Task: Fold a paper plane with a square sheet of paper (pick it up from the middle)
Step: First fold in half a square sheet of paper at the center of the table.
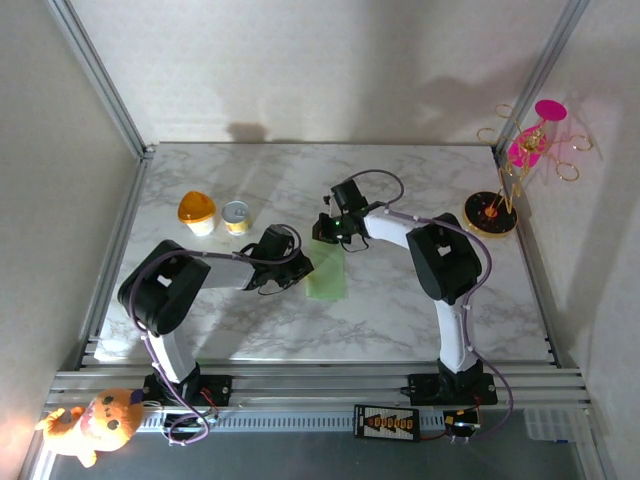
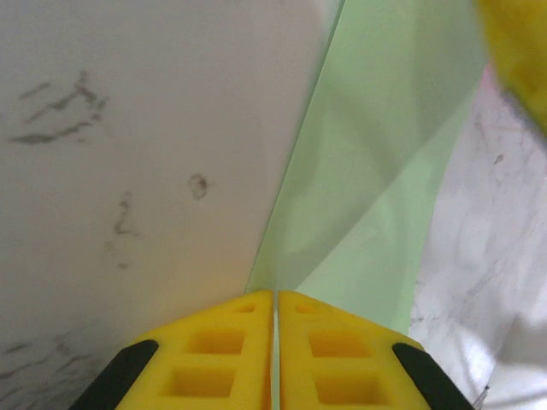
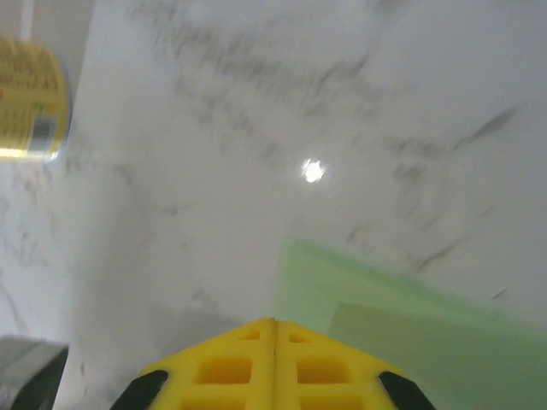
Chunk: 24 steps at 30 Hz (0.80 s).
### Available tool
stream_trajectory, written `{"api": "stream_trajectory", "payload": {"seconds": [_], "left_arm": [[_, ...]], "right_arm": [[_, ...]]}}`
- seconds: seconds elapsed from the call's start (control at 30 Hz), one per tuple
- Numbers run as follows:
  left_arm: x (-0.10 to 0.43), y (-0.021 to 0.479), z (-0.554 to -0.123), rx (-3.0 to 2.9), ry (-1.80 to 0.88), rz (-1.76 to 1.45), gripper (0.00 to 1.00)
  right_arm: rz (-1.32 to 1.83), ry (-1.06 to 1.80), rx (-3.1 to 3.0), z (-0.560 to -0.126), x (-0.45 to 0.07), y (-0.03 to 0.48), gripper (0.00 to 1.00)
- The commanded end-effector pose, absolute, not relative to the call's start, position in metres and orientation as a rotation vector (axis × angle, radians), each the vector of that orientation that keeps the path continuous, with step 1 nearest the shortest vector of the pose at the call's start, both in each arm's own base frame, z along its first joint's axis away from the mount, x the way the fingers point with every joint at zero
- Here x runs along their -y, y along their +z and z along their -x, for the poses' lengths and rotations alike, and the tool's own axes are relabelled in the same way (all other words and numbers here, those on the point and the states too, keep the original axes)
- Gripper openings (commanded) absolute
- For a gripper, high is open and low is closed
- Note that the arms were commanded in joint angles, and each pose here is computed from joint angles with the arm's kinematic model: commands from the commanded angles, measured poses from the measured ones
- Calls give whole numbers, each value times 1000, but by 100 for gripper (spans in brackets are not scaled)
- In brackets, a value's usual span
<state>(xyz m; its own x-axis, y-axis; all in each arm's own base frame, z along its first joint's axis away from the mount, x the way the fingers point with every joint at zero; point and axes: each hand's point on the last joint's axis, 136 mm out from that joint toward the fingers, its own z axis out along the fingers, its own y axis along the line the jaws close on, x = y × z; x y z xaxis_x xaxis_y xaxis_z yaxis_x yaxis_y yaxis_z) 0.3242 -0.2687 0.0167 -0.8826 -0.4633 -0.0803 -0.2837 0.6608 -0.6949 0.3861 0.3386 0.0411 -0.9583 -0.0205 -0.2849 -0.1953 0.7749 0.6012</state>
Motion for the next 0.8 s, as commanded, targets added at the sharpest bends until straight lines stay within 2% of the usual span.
{"api": "stream_trajectory", "payload": {"seconds": [0.0, 0.2, 0.53, 0.77], "left_arm": [[272, 12, -329, -2592, -1029, 683, 10], [271, 13, -324, -2616, -1011, 635, 12], [285, 38, -309, -2668, -1016, 336, 17], [284, 21, -295, -2737, -967, 315, 16]], "right_arm": [[194, 1044, -2713, -370, -349, 45, 7], [213, 994, -2777, -366, -347, 20, 6], [184, 898, -2844, -363, -335, -6, 6], [178, 880, -2859, -363, -333, -12, 6]]}}
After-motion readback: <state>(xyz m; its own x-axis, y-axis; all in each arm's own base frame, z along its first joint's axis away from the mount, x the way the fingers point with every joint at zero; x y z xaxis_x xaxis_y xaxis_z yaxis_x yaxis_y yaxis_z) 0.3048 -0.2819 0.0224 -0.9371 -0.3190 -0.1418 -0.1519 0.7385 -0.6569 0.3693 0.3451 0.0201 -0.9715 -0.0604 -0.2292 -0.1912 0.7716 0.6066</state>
